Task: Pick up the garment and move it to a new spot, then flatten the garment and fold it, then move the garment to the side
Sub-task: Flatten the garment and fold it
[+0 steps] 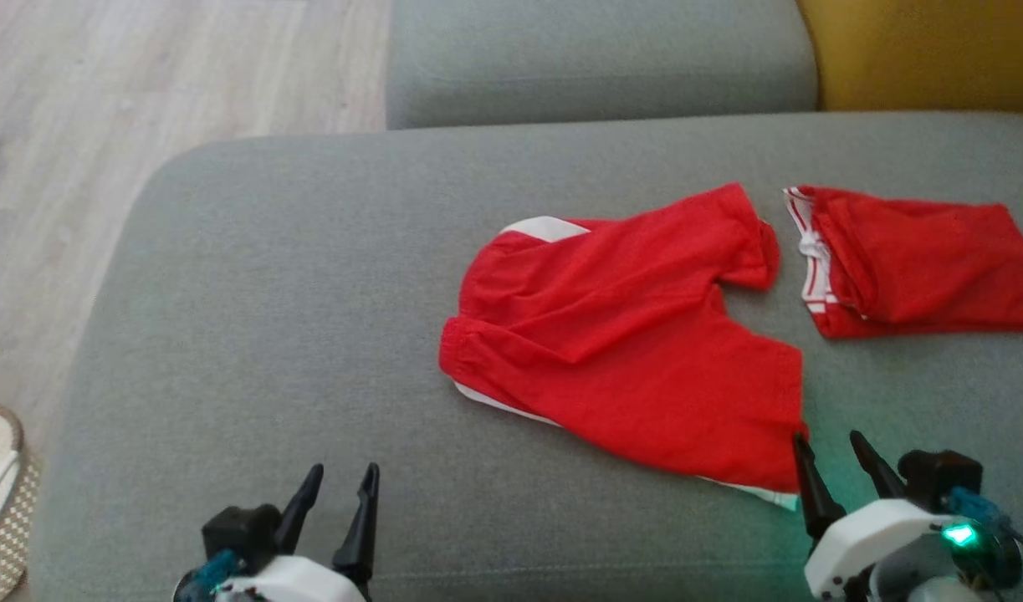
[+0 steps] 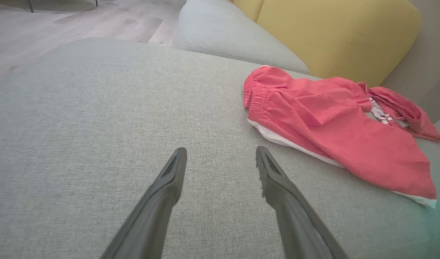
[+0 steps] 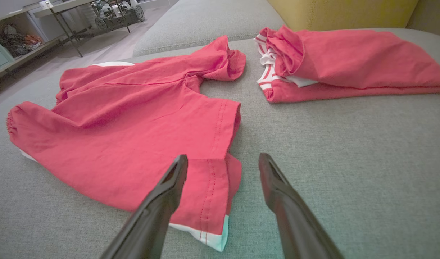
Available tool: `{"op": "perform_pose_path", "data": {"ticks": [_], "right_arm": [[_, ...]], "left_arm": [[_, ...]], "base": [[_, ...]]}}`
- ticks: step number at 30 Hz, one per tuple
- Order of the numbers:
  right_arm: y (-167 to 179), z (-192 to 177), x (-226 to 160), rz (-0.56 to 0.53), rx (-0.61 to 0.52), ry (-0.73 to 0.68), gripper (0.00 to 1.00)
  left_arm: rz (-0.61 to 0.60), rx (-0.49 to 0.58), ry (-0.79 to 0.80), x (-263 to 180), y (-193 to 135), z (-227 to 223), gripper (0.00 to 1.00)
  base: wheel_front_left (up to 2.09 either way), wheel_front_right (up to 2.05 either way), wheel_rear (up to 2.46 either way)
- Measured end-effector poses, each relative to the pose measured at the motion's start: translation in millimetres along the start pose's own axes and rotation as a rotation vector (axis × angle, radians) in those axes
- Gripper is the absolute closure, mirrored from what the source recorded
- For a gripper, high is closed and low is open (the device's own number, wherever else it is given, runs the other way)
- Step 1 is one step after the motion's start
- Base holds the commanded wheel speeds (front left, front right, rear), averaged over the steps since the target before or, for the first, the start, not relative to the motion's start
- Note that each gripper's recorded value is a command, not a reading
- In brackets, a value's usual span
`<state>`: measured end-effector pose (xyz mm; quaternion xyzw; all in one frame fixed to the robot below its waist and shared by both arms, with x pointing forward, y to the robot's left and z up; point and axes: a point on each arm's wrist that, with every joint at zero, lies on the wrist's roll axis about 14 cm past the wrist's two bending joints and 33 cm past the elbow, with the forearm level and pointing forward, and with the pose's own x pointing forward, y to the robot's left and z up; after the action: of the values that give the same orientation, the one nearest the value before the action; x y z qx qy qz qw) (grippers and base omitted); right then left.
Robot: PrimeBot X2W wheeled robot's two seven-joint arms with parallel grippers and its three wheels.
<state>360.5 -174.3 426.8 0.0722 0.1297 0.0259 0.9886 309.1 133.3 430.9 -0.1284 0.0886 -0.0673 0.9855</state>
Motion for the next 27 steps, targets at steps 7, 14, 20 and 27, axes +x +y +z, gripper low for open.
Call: {"op": "perform_pose_path", "data": {"ticks": [7,14,20,27], "right_arm": [[-4.0,5.4,4.3,-0.011,0.011,-0.022,0.00],[-22.1,7.9,9.2,-0.064,0.019,-0.028,0.00],[-42.4,-2.7,4.3,-0.126,0.026,0.002,0.00],[-46.6,-4.2,2.1,-0.140,0.029,0.001,0.00]], "left_arm": [[-0.102,0.095,0.125,42.3,-15.4,-23.7,0.00],[-0.220,0.251,0.217,94.1,-25.9,-35.3,0.00],[-0.289,0.308,0.279,116.3,-35.7,-50.7,0.00],[-0.352,0.318,0.289,115.8,-51.9,-54.8,0.00]], "base": [[0.00,0.00,0.00],[0.00,0.00,0.00],[0.00,0.00,0.00],[0.00,0.00,0.00]]}}
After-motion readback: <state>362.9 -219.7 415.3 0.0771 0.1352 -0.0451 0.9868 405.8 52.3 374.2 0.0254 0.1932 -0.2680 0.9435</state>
